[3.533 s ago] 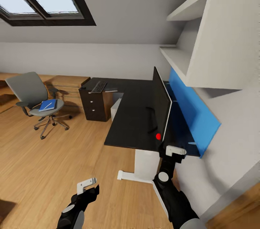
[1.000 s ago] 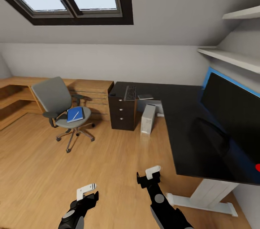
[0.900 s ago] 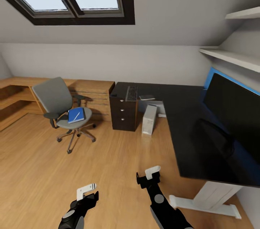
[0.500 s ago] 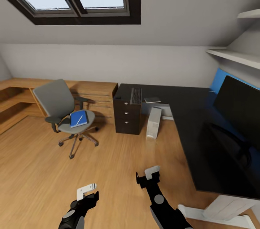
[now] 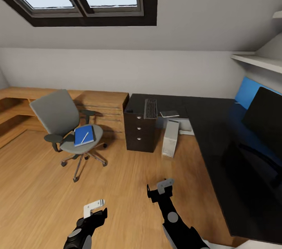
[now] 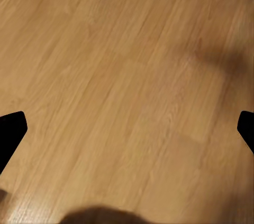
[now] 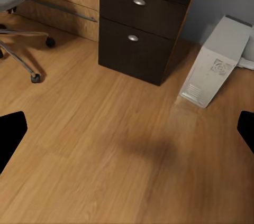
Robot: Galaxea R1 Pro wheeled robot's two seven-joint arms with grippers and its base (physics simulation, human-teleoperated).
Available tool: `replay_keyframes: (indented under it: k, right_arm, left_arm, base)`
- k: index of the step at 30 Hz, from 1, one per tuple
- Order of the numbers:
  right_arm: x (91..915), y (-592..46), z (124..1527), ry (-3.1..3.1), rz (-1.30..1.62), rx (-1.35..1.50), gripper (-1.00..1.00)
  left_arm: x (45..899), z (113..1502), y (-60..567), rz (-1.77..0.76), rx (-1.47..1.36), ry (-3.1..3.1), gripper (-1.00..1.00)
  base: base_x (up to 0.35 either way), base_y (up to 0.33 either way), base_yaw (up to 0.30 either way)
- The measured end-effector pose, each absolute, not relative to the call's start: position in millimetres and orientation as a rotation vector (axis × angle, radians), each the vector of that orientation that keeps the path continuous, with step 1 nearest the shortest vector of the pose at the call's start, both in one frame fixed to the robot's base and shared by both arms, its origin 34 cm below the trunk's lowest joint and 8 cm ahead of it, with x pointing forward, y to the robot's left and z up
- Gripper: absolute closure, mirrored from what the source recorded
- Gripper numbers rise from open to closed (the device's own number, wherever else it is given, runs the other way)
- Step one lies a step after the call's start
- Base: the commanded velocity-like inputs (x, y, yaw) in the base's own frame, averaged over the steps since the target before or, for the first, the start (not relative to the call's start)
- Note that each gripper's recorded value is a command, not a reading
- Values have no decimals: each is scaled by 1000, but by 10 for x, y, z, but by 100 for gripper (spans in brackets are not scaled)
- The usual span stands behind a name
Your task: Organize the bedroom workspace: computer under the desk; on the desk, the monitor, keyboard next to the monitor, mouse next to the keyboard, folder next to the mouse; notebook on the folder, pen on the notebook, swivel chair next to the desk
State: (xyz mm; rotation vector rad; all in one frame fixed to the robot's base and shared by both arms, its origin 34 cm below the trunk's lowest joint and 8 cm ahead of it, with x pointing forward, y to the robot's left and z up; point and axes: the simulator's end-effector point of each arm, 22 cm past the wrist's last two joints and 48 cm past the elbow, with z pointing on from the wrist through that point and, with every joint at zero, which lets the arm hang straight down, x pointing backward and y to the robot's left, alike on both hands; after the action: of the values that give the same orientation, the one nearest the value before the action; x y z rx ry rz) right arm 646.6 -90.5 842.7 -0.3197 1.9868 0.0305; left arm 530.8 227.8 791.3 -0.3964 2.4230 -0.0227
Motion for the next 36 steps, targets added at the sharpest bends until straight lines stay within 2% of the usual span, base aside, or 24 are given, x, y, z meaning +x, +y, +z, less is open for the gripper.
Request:
replay_keyframes:
  k: [30,36]
  right_arm:
    - [6437,-815,8684,1786,101,-281,-100]
    - [6441,-832,8698,1779,97,-274,-100]
  left_arm:
    - [5310,7914,2280,-22,-396,2423,-100]
    - [5312,7916,2285,-22,-395,2422,-100]
  base:
    - [328,4,0]
    - [279,145,-27]
